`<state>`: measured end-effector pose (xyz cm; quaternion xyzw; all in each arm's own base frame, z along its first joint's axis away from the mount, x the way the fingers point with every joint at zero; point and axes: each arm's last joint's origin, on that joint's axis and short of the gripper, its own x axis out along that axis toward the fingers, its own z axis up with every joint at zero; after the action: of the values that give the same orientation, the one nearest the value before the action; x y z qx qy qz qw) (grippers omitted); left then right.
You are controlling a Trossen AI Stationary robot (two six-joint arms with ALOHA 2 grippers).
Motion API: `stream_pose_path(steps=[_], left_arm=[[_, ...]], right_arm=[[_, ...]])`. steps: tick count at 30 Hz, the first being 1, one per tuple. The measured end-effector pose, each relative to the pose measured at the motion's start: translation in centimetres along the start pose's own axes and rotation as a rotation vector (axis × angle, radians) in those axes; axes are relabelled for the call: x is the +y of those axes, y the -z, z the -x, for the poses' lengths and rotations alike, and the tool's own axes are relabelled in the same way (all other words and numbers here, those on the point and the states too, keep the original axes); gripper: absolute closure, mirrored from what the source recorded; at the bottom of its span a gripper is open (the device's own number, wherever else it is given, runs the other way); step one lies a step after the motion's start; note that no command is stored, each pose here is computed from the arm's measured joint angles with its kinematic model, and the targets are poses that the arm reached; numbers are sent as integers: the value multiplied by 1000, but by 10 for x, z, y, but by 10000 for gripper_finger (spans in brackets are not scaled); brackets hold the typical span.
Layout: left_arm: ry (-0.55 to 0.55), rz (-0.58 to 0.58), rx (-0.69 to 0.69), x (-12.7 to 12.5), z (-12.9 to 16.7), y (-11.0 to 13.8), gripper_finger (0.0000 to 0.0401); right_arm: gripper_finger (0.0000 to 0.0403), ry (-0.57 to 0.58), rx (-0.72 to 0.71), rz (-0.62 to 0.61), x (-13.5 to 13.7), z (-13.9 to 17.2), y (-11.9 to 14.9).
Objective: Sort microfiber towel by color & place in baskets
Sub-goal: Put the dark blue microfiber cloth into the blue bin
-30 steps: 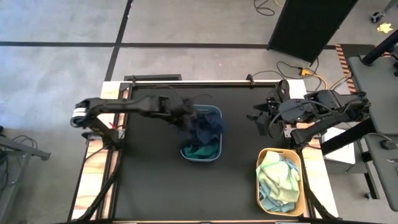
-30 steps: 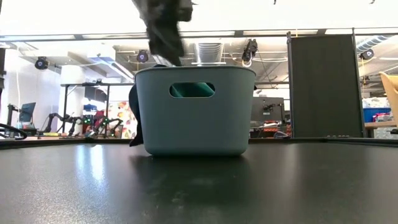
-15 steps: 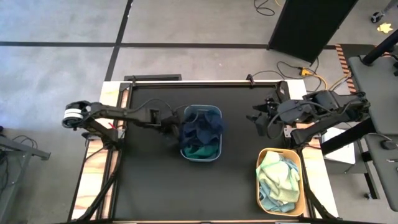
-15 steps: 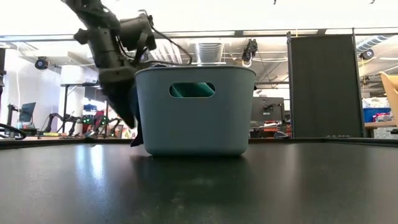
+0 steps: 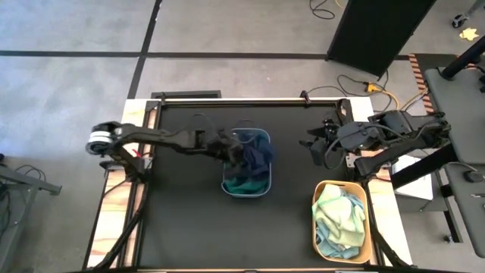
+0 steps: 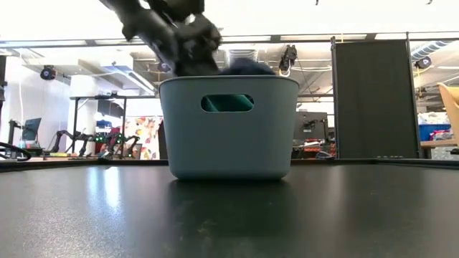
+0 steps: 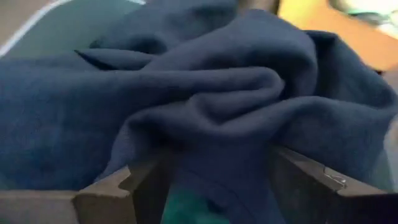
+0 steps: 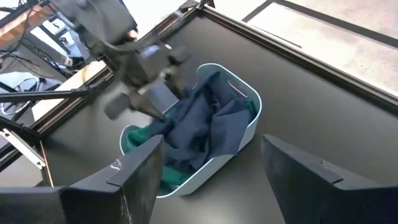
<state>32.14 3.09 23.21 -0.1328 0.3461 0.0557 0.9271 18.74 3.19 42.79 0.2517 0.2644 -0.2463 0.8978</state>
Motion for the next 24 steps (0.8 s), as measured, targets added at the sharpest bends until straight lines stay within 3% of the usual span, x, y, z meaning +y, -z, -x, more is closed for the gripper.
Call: stream_pose_path(steps=[7,12,15,20,24], left_arm=[[-26,-6,97,5,-64,-7,168],[-41,16,129,5,-96,-25,168],[-99,34,277,14,-114,-18,168],[-195,2,481,25,-122,-4,168],[-210,-1,472,24,-114,-8,168]], right_arm=[[133,0,1,1,0,0,0],[127,-1,2,-6,0,0,0],[126,-8,10,-8,0,0,0],[136,-35,39,-8,1,0,1],[145,-35,40,-6,1,0,1]])
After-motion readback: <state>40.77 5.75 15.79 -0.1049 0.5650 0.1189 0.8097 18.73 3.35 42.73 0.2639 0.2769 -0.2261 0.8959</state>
